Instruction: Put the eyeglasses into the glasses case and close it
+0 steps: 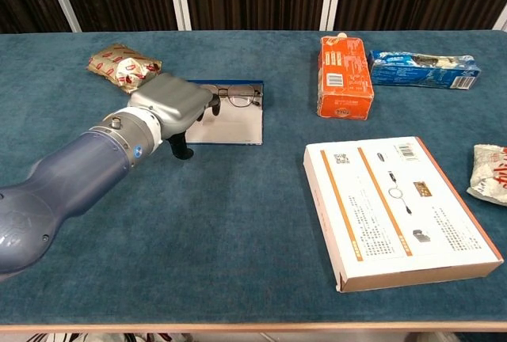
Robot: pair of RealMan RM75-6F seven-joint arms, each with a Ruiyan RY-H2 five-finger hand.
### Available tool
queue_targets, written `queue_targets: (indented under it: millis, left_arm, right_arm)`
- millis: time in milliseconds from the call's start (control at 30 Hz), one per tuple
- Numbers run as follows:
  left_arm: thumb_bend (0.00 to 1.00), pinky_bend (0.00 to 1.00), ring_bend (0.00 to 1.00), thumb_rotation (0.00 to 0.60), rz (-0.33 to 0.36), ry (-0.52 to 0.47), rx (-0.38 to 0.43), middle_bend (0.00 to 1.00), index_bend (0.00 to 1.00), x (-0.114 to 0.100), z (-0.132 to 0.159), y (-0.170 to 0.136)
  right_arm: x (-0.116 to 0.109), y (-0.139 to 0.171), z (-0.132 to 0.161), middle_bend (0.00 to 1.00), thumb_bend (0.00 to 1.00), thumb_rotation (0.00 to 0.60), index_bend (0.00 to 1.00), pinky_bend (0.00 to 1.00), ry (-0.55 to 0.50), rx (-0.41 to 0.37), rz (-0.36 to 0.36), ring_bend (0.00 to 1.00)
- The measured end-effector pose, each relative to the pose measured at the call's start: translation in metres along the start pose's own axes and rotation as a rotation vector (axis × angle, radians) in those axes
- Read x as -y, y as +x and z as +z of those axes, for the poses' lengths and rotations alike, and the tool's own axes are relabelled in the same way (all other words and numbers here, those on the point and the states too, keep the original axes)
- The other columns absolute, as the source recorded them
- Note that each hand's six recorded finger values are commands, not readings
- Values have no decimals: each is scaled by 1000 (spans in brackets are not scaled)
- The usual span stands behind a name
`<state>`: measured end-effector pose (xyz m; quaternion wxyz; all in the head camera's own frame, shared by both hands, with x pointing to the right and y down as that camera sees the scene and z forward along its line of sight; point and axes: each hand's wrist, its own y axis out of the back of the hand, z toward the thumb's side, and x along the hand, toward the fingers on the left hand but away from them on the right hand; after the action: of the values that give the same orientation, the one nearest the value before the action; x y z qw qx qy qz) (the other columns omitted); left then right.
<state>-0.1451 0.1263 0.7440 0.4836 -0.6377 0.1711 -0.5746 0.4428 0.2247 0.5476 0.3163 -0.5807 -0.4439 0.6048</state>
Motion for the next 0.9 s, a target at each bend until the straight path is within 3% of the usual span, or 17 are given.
queue_targets:
  millis: [333,900]
  left_arm:
    - [245,315,246,600,18,24,-18,344,317,0,0,6]
    - [244,308,246,600,13,40,-16,309,309,8,-2,8]
  right_arm:
    - [0,0,0,40,239,600,61,161,0,2,1,106]
    - [0,0,0,40,240,600,61,161,2,1,0,107]
